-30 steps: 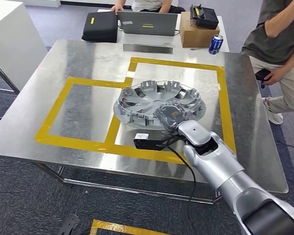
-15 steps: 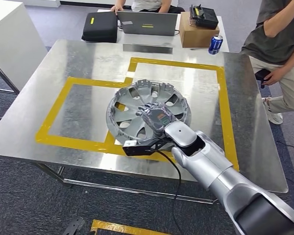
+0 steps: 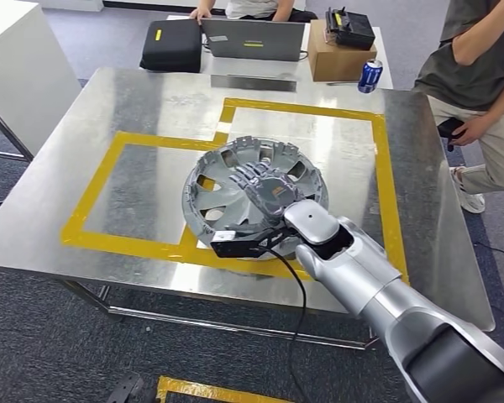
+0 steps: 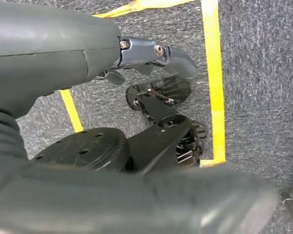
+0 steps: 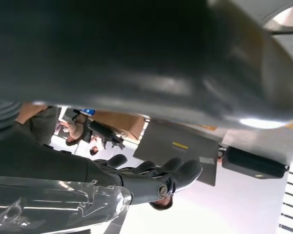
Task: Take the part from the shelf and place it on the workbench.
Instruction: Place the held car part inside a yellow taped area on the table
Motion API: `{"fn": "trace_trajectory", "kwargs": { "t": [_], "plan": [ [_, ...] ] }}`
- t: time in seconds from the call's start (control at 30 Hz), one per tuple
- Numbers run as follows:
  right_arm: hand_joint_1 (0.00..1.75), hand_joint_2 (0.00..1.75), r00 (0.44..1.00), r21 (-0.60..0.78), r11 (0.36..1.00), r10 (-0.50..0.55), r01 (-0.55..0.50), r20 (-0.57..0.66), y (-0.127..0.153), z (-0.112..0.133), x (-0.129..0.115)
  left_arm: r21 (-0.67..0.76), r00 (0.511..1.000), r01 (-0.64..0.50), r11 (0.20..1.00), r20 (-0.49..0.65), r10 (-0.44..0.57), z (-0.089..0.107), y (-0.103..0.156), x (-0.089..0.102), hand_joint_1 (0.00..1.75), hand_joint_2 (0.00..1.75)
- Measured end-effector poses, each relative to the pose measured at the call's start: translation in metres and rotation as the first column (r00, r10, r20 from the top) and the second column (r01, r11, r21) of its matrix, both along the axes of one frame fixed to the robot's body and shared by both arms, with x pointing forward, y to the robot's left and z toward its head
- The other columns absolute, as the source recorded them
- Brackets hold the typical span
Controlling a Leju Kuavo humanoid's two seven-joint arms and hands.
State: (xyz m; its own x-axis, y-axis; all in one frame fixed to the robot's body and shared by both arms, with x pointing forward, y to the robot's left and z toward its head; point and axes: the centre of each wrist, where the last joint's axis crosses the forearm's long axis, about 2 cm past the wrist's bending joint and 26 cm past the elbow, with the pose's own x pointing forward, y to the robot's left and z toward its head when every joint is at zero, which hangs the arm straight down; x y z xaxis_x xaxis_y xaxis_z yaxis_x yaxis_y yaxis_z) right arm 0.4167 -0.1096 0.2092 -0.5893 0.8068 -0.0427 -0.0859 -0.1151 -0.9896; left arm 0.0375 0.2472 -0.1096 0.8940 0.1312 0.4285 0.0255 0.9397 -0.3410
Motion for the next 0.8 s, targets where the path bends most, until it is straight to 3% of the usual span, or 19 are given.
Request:
{"fn": "trace_trajectory", "kwargs": {
  "t": [0.17, 0.23, 0.37, 0.57, 0.7, 0.8],
  "plan": [
    [0.0, 0.0, 0.995, 0.133, 0.988, -0.088, 0.081, 0.042, -0.03, 0.007, 0.006, 0.013, 0.999, -0.035, 0.999, 0.004, 0.035, 0.0, 0.001, -0.003, 0.0, 0.0],
    [0.0, 0.0, 0.983, 0.243, 0.96, -0.162, 0.136, 0.091, -0.065, 0.012, 0.006, 0.041, 0.998, -0.06, 0.997, 0.006, 0.06, -0.001, 0.001, -0.005, 0.0, 0.0],
    [0.0, 0.0, 0.922, 0.387, 0.888, -0.34, 0.249, 0.188, -0.169, 0.017, -0.014, 0.104, 0.995, -0.088, 0.991, -0.029, 0.092, -0.002, 0.004, -0.015, 0.0, 0.0],
    [0.0, 0.0, 0.781, 0.472, 0.802, -0.54, 0.365, 0.314, -0.307, 0.039, -0.098, 0.173, 0.993, -0.104, 0.979, -0.044, 0.114, -0.003, 0.006, -0.022, 0.0, 0.0],
    [0.0, 0.0, 0.716, 0.543, 0.775, -0.576, 0.325, 0.394, -0.364, 0.064, -0.18, 0.216, 0.988, -0.138, 0.966, -0.037, 0.15, -0.003, 0.006, -0.027, 0.0, 0.0],
    [0.0, 0.0, 0.641, 0.538, 0.787, -0.585, 0.302, 0.497, -0.384, 0.088, -0.219, 0.221, 0.984, -0.163, 0.961, -0.033, 0.175, -0.003, 0.006, -0.028, 0.0, 0.0]
  ]
}}
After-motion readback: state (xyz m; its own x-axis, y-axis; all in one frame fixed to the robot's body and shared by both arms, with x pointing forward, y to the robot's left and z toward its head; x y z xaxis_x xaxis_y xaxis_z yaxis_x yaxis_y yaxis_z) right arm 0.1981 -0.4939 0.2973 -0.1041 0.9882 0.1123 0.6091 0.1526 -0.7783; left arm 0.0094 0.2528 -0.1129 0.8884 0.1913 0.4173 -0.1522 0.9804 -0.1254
